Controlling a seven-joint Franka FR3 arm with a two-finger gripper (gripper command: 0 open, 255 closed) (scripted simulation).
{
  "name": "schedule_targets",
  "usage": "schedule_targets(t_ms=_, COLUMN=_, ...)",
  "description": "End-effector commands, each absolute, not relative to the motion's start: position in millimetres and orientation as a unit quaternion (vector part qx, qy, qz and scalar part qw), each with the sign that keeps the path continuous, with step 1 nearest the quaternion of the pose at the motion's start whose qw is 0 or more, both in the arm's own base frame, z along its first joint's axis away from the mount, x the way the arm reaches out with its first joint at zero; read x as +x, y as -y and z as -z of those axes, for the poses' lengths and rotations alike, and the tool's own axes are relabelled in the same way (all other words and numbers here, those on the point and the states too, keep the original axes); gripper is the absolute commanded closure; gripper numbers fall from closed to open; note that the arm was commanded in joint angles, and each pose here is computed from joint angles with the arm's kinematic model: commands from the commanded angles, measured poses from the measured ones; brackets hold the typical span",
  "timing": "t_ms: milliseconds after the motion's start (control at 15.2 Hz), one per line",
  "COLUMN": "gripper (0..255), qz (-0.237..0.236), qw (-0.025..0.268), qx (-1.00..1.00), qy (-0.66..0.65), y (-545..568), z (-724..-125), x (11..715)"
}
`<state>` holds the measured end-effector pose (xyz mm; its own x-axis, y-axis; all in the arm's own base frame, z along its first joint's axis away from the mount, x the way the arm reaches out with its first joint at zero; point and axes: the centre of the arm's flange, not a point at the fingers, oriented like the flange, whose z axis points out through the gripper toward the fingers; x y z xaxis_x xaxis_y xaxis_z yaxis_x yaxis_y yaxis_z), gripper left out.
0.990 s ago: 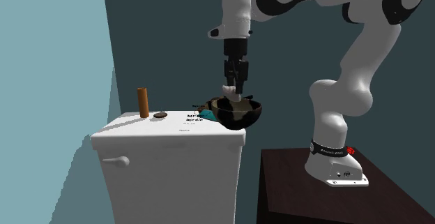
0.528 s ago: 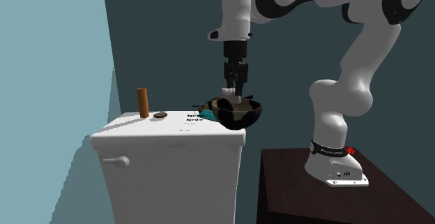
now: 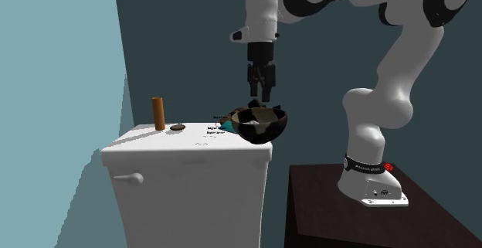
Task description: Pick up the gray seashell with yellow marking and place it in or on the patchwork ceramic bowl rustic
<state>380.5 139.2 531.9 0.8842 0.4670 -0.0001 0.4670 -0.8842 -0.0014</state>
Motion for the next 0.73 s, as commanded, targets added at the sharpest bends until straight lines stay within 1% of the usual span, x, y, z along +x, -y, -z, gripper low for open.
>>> schedule_targets(t_ms=0, gripper=0, qz=0.000, qw=0.001, qx=-0.971, qy=0.241, y=-138, z=-551, x=380)
schedule_targets(t_ms=132, gripper=0, qz=0.000, qw=0.001, qx=-0.971, qy=0.241, y=-138, z=-574, x=380)
schedule_targets(t_ms=660, gripper=0, qz=0.000, qw=0.001, qx=-0.971, qy=0.241, y=-138, z=-574, x=380)
